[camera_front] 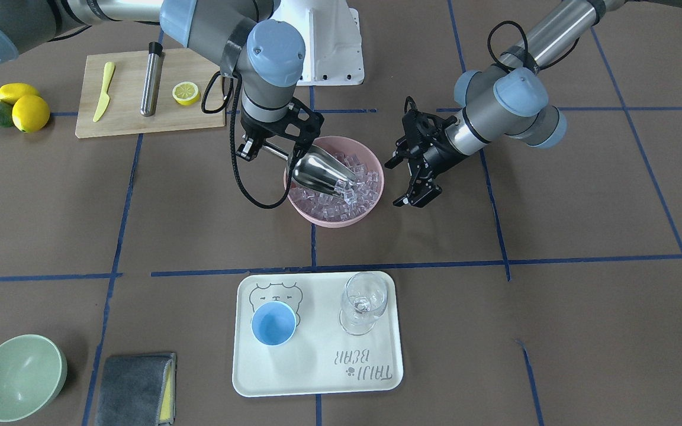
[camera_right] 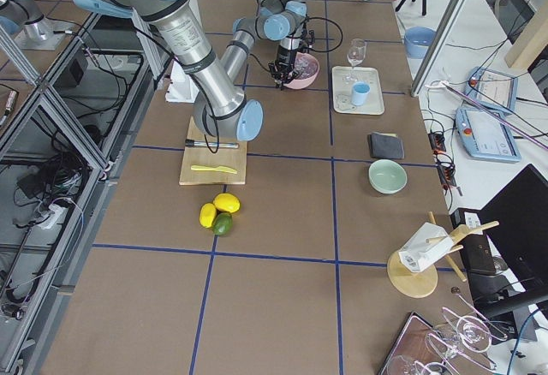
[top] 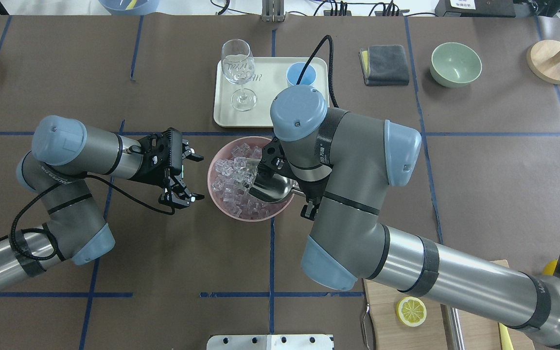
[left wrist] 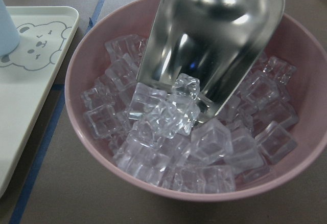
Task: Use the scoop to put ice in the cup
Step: 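Push the scoop down into the ice cubes with the right gripper, then drag the scoop through the ice and lift it out filled with cubes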
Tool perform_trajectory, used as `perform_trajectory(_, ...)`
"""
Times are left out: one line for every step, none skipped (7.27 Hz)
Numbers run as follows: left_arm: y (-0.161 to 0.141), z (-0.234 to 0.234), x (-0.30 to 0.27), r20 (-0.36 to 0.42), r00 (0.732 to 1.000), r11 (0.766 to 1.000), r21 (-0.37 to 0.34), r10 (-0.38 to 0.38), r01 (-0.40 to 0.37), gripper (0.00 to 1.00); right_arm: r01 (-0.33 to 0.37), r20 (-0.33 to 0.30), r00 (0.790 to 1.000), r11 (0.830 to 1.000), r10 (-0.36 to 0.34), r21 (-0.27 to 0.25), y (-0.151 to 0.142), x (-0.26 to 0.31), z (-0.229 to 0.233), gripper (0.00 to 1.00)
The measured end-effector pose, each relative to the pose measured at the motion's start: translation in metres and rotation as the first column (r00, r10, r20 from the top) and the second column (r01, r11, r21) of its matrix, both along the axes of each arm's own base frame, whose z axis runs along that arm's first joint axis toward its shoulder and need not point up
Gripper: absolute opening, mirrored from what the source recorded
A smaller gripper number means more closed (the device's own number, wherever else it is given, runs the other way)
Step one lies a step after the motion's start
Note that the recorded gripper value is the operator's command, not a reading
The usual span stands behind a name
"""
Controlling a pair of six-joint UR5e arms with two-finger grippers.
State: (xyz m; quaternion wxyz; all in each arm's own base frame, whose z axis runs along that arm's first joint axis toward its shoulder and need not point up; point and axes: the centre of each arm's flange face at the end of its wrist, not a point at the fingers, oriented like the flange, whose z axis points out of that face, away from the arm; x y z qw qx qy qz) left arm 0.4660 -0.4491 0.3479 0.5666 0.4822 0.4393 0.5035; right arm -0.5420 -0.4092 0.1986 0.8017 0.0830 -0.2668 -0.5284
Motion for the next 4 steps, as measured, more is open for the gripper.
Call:
perform_trajectory(0.0000, 0.0000, -0.0002, 0.000, 1.000, 1.000, 0.000, 0.000, 0.000, 1.00, -0.005, 0.011, 1.000, 1.000, 0.005, -0.011, 0.0028, -0.0031, 0.0033, 0.00)
perform_trajectory(0.0002, -0.0003, -0.0003, -0.001, 1.000, 1.000, 0.001, 0.000, 0.000, 1.00, -0.005, 0.013, 1.000, 1.000, 0.006, -0.019, 0.0051, -0.0059, 0.0055, 0.00)
perform_trajectory(0.0003, -0.0007, -0.0006, -0.003, 1.000, 1.000, 0.002, 0.000, 0.000, 1.00, -0.005, 0.013, 1.000, 1.000, 0.005, -0.023, 0.0063, -0.0075, 0.0066, 0.00)
perform_trajectory(0.0005, -0.0014, -0.0011, -0.008, 1.000, 1.000, 0.004, -0.001, 0.001, 1.00, -0.006, 0.013, 1.000, 1.000, 0.007, -0.029, 0.0069, -0.0082, 0.0073, 0.00)
